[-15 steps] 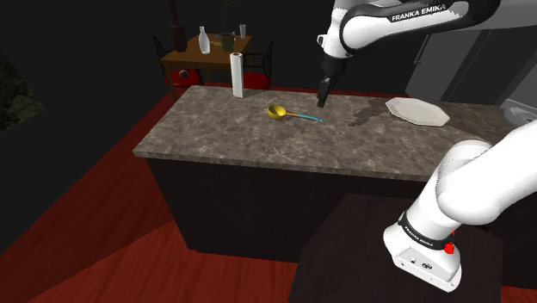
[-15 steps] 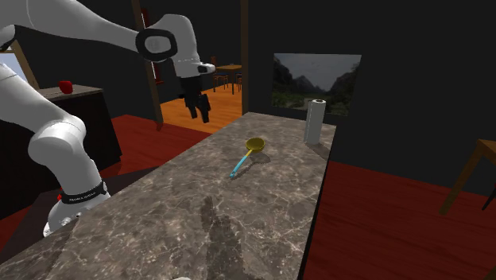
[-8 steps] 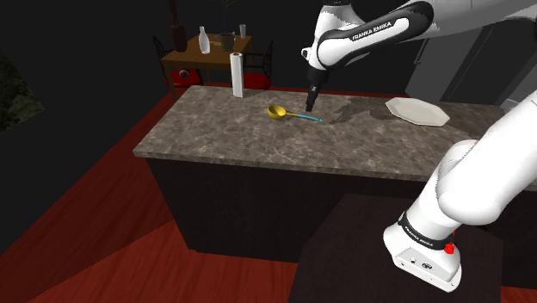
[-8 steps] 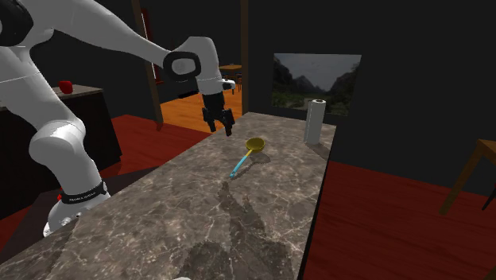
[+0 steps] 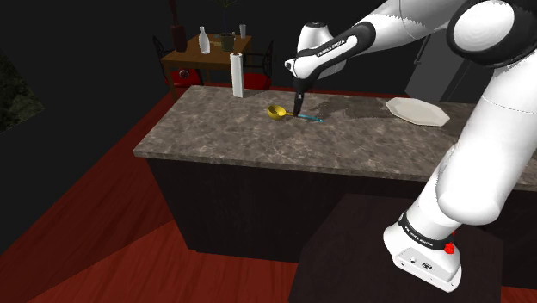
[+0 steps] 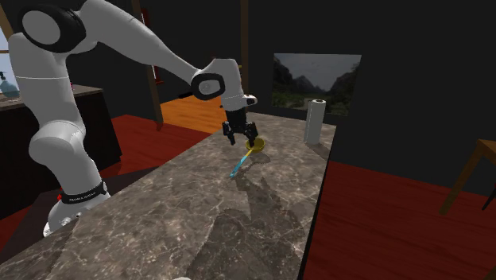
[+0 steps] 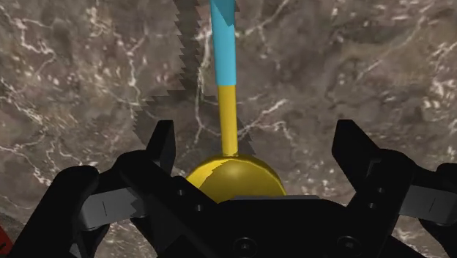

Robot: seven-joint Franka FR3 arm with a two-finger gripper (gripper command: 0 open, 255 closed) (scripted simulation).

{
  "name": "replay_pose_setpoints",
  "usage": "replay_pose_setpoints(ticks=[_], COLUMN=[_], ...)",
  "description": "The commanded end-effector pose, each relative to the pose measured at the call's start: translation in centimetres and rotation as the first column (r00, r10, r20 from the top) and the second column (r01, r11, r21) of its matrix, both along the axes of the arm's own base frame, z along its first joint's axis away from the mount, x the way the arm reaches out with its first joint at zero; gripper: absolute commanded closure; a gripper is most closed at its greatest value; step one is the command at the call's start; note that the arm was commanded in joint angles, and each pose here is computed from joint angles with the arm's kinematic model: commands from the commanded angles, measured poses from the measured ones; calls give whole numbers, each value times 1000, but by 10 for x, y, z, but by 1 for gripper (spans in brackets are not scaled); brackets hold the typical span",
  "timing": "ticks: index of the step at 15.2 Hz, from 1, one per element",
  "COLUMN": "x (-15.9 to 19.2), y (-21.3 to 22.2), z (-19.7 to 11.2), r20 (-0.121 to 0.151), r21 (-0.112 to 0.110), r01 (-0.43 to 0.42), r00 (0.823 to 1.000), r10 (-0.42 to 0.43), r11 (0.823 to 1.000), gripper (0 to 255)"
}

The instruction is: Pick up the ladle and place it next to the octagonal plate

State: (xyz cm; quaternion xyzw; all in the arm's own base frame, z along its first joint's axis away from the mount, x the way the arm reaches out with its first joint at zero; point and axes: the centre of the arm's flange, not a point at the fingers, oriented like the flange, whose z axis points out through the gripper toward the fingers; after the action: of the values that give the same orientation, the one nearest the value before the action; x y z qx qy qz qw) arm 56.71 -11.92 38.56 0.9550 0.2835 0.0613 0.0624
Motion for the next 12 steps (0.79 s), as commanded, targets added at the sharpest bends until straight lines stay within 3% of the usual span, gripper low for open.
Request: replay_pose_setpoints(ticks=[1, 9, 12], x=[23, 31, 31], y=[-1, -4, -4], z=[-13, -54, -54], r20=[4, 5, 5], r21=[-8, -9, -9], r01=[-48, -52, -52], r00=[999, 999, 999], r10=[48, 52, 52], r11=[999, 999, 999], gripper=[0, 0, 0])
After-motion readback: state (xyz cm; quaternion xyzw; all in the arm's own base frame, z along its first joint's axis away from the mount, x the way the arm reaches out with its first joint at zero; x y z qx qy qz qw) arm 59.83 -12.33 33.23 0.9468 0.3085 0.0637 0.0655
